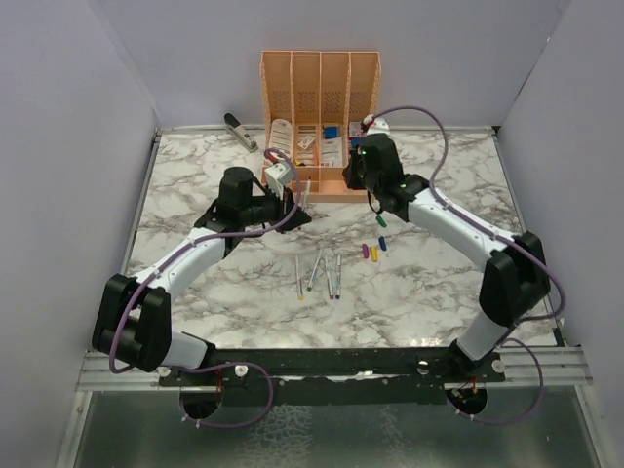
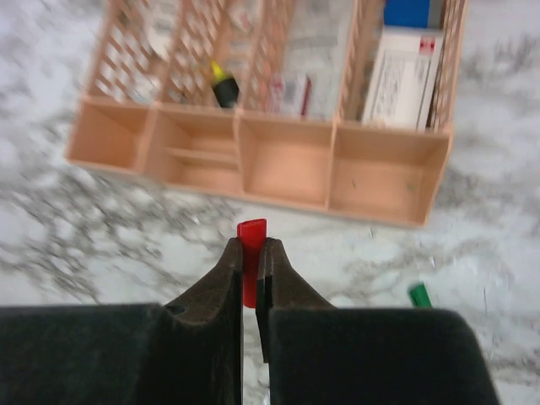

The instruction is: Insert the pens into the pen caps

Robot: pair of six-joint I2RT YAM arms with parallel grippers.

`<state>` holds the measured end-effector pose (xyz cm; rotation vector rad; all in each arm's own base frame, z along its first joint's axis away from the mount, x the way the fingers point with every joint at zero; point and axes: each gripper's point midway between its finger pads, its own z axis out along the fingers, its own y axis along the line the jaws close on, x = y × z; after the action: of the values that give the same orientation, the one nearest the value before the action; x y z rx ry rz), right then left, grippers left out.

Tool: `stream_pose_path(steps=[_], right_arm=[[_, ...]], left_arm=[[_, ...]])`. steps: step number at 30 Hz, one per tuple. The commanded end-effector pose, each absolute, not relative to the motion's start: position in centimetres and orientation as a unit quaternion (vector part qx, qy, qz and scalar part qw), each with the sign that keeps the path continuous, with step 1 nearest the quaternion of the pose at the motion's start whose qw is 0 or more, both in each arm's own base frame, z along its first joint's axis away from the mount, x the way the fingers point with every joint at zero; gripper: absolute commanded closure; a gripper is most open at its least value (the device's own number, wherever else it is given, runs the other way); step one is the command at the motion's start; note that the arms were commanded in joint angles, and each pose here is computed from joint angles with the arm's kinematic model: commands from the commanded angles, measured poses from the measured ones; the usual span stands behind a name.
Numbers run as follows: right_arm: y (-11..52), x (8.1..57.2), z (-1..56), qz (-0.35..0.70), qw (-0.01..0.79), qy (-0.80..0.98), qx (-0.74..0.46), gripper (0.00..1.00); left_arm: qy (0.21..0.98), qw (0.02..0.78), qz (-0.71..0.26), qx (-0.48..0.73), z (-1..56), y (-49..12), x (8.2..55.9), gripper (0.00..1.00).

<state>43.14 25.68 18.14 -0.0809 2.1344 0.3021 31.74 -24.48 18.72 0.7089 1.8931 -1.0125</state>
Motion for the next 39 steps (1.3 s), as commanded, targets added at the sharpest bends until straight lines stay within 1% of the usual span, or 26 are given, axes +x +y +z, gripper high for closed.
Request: stream_pose_path(steps=[1, 3, 4, 7, 11, 16, 23, 32, 39], right_arm=[[25.0, 44.2, 27.5, 0.179, 0.603, 0.777, -0.024, 0.99], [24.3, 43.3, 29.5, 0.202, 0.635, 0.745, -0.021, 0.99], [24.1, 42.7, 31.4, 0.223, 0.662, 0.715, -0.020, 0.99], [23.7, 40.1, 35.0, 0.275, 0.709, 0.649, -0.031, 0.99], [23.7, 37.0, 37.2, 0.324, 0.735, 0.593, -0.060, 0.99], [23.7, 34.7, 38.7, 0.361, 0.740, 0.563, -0.071, 0.99], [24.5, 32.7, 40.2, 0.404, 0.734, 0.538, -0.095, 0.99], [25.4, 30.7, 40.3, 0.434, 0.738, 0.498, -0.139, 0.99], [25.7, 30.6, 40.7, 0.443, 0.738, 0.489, -0.142, 0.99]], left_arm=[[0.721, 0.454, -0.412, 0.323, 21.0, -27.0, 30.9, 1.00], [0.714, 0.457, -0.416, 0.327, 21.4, -28.0, 30.5, 1.00], [0.711, 0.457, -0.421, 0.328, 21.6, -28.5, 30.4, 1.00], [0.697, 0.457, -0.444, 0.328, 22.4, -29.9, 29.7, 1.00], [0.677, 0.447, -0.481, 0.332, 24.1, -31.6, 28.9, 1.00], [0.663, 0.427, -0.510, 0.343, 25.2, -32.9, 28.3, 1.00], [0.670, 0.410, -0.516, 0.342, 24.3, -33.3, 27.9, 1.00], [0.654, 0.403, -0.534, 0.354, 25.6, -33.7, 27.0, 1.00], [0.642, 0.402, -0.543, 0.363, 26.5, -33.9, 26.4, 1.00]])
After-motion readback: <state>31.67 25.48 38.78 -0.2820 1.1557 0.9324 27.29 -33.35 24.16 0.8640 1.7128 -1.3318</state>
